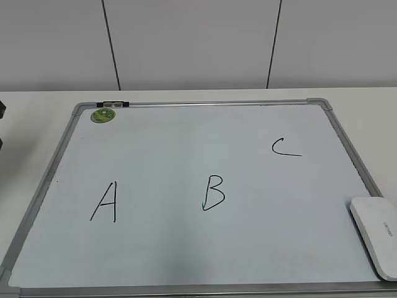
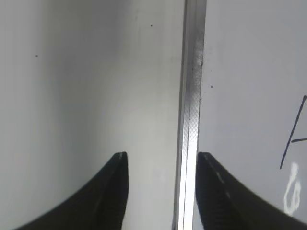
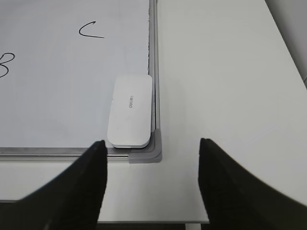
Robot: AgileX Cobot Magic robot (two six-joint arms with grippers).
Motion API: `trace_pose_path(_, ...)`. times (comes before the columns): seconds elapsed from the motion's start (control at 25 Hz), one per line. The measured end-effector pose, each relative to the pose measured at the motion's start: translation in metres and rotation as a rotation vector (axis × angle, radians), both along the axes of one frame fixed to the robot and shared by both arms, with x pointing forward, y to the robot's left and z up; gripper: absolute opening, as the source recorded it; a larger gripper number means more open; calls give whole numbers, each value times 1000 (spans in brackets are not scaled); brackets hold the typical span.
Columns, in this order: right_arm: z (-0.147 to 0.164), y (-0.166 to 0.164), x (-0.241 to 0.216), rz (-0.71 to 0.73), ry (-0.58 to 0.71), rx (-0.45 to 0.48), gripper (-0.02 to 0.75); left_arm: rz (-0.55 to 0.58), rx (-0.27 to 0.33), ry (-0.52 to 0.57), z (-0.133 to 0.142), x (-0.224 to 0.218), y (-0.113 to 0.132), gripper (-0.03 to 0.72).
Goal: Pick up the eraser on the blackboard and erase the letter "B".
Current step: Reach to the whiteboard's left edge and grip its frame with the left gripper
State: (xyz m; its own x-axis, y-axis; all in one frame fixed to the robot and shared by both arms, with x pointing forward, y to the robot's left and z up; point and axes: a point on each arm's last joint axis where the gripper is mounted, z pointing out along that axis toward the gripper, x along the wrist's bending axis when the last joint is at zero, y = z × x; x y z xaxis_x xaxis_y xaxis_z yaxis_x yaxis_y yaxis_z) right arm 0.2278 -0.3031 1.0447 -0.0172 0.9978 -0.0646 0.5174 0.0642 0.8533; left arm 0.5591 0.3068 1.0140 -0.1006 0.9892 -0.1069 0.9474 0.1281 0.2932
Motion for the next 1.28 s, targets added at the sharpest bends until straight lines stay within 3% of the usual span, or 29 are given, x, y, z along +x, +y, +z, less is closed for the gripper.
trace_pose_path(0.32,0,0,0,0,0,0,447,-75,1,34,-11,45,-16,328)
trace_pose_path(0.6,0,0,0,0,0,0,447,-93,-9,153,-42,73,-21,325)
trace_pose_path(0.96,0,0,0,0,0,0,447,-92,-13,259,-86,82,-21,323)
trace_pose_path(1.28,0,0,0,0,0,0,447,-91,-16,302,-106,84,-21,317)
